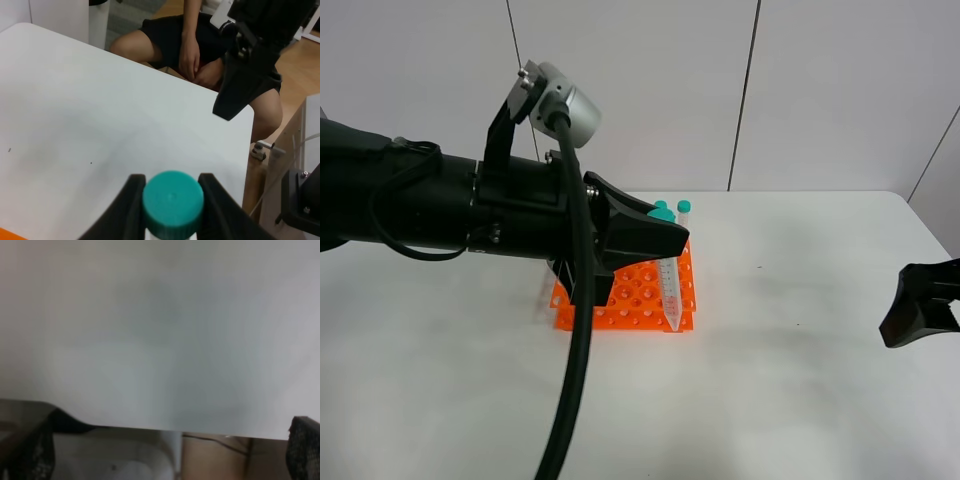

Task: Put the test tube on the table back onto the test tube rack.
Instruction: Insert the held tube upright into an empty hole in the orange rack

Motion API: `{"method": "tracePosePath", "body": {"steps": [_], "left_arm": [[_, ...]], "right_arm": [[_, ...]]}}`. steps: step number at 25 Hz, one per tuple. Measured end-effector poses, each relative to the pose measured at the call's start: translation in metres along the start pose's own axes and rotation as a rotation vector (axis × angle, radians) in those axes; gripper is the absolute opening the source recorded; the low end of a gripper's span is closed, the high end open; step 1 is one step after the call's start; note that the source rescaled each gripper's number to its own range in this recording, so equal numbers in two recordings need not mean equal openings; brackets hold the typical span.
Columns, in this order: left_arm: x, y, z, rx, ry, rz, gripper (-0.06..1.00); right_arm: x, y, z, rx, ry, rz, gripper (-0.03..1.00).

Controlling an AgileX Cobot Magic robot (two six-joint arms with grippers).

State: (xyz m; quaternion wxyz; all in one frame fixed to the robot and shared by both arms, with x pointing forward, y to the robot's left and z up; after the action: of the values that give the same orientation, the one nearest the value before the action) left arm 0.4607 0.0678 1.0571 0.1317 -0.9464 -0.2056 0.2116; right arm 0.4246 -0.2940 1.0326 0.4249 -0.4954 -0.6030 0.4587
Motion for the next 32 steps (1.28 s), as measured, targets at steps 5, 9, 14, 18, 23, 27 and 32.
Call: {"method": "tracePosePath", "body": {"steps": [5,9,14,18,23,27,32], "left_arm": [[0.0,0.0,0.0,0.0,0.0,0.001,0.0],[0.0,0.0,0.0,0.0,0.0,0.001,0.0],[0.0,0.0,0.0,0.0,0.004,0.001,0.0],[0.0,0.0,0.0,0.0,0.005,0.001,0.0],[0.0,0.0,0.0,0.0,0.005,0.001,0.0],[0.0,0.0,0.0,0.0,0.007,0.001,0.0],[0.0,0.0,0.0,0.002,0.012,0.001,0.0]], "right_arm": [[-0.01,-0.013,0.008,-0.043,0.007,0.112,1.0],[-0.006,-0.025,0.014,-0.1,0.011,0.103,0.98],[-0.002,-0.036,0.021,-0.16,0.009,0.103,0.97],[0.0,-0.044,0.027,-0.205,0.007,0.105,0.97],[0.007,-0.057,0.038,-0.282,-0.012,0.086,0.97],[0.011,-0.059,0.054,-0.327,-0.016,0.089,0.97],[0.013,-0.039,0.077,-0.3,-0.029,0.087,0.97]]}}
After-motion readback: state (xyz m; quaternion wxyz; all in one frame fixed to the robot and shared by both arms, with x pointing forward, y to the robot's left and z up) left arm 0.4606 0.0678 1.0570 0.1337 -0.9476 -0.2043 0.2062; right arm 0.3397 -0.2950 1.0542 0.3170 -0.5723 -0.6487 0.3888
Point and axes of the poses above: a point on each arm's last joint axis where the gripper is mounted, y pointing out along that axis toward the gripper, x along the wrist's bending axis when the last joint is at zero, z = x × y, the point moved 3 cm from there along y, pointing out along that axis toward the gripper, and after that the axes turned 7 degrees about -y, right-handed, at the moved point
